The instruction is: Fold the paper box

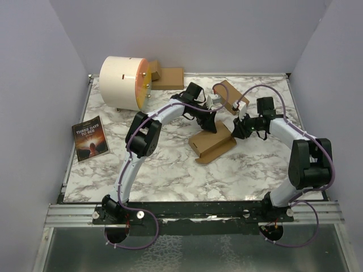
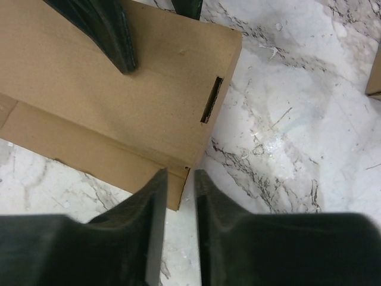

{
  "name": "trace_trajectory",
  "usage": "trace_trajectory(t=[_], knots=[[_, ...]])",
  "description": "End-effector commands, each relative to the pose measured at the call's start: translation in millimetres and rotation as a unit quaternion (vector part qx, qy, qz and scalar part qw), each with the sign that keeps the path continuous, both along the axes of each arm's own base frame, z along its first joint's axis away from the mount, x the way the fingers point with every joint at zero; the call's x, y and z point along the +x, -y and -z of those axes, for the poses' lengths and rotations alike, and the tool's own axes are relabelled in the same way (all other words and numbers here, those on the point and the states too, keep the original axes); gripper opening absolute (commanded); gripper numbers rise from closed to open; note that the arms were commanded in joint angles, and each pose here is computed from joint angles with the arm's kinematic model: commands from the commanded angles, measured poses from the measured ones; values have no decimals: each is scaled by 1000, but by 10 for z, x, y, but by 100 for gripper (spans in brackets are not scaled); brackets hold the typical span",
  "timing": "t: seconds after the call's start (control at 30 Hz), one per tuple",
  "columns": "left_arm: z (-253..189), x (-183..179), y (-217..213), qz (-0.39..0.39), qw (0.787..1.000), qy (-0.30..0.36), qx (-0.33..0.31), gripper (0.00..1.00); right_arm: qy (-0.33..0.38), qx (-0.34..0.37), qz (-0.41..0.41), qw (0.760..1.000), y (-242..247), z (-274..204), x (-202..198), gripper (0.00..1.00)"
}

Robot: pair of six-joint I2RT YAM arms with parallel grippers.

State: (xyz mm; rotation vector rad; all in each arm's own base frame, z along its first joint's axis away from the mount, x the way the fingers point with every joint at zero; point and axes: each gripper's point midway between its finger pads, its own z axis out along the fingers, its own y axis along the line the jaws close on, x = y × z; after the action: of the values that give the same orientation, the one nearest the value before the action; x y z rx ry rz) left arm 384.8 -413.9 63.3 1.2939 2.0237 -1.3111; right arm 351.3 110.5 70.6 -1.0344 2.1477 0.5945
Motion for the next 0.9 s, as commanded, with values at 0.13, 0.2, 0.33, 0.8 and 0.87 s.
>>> trace_trajectory(t=[0.13,0.2,0.33,0.8,0.87], knots=[[504,-99,-80,-4,998,-22,58,61,-12,-13,12,1000,118,71,-108,33],[503,-103,-84,-4,998,-22,58,61,-26,-17,12,999,133,150,-135,33],[504,-111,-87,-4,998,-22,58,61,-36,-26,19,999,173,248,-139,33],[503,-121,-74,-2,998,-22,54,61,-45,-27,24,998,176,318,-105,4],[498,-123,-68,-1,998,-22,53,61,-42,-22,24,999,161,279,-91,2]])
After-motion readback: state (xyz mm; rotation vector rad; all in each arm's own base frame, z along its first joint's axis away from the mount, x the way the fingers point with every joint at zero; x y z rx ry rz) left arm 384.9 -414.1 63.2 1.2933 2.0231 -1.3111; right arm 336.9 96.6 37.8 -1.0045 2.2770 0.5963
